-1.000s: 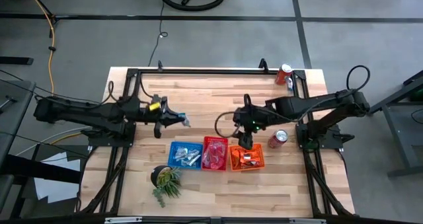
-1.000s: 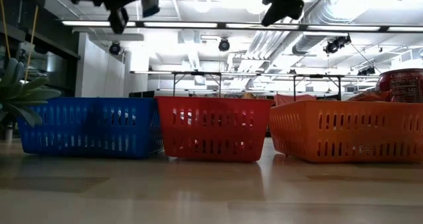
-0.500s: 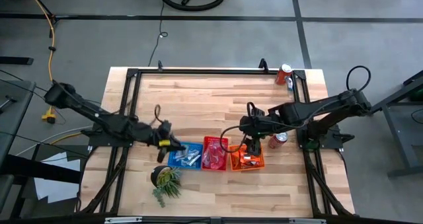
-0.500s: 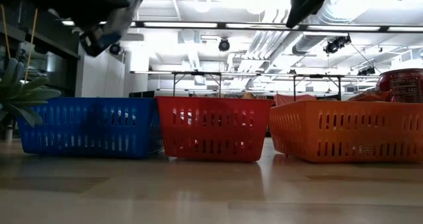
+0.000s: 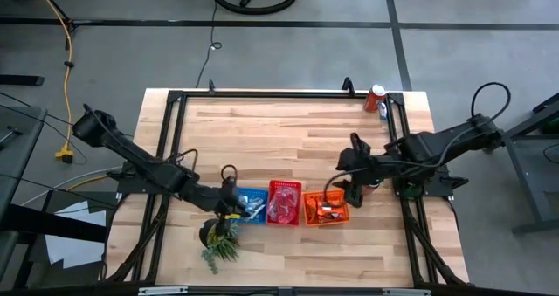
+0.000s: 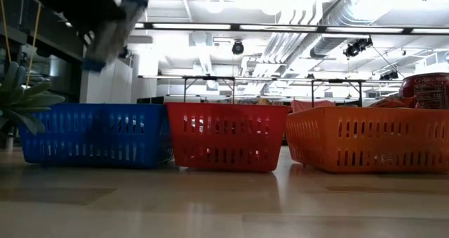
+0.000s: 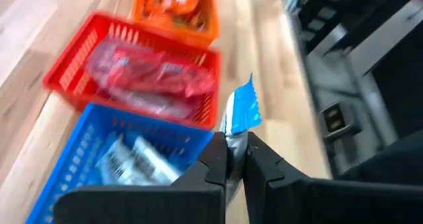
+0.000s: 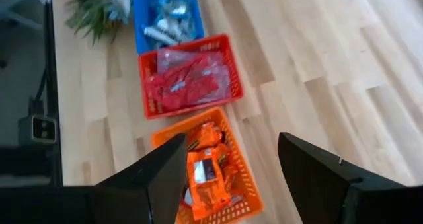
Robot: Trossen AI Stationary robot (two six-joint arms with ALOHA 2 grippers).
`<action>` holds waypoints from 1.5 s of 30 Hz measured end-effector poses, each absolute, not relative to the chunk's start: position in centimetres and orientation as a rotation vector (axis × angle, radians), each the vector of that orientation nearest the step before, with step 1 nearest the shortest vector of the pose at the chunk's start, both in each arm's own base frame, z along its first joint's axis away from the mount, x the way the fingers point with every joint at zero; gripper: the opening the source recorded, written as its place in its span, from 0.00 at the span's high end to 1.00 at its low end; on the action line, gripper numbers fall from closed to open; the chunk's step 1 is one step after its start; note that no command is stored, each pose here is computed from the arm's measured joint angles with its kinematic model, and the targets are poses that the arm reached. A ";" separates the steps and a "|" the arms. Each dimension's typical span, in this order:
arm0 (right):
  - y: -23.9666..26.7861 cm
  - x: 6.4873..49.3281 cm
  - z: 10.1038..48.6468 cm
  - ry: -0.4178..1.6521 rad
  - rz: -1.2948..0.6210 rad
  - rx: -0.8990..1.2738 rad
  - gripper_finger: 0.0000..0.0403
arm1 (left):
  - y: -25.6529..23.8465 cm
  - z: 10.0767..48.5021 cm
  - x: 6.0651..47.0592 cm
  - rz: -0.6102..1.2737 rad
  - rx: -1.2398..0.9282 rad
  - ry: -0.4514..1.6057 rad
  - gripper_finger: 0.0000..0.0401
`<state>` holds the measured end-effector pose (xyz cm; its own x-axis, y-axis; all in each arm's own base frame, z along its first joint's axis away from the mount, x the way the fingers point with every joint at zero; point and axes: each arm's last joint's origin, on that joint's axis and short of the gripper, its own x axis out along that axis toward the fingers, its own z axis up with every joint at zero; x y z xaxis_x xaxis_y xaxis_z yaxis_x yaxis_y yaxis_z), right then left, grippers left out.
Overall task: Sort candy
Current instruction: Put the white candy pack into the blue bin
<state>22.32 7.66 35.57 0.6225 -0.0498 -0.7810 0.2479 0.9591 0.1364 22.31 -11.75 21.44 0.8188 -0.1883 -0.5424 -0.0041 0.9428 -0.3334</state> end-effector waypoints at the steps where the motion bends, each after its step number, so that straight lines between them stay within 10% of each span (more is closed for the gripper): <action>1: 7.7 22.0 35.8 0.870 -0.182 0.243 0.43 | -11.7 21.1 22.5 -0.088 -0.321 0.631 0.99; 14: 7.8 20.4 36.0 0.898 -0.201 0.182 0.43 | -9.9 19.4 23.6 0.017 -0.308 0.731 0.86; 26: 7.8 20.2 35.9 0.921 -0.192 0.161 0.43 | -8.4 21.0 22.3 -0.038 -0.472 0.802 0.53; 45: 3.6 18.6 37.9 0.705 -0.519 0.389 0.43 | -0.1 36.4 13.5 0.346 -0.426 0.077 0.42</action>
<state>18.64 3.59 37.87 0.6450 -0.3160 -0.6958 0.5701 0.8053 0.1628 13.50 -0.09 36.35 0.9388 0.3124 -0.1453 -0.3445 0.8532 -0.3915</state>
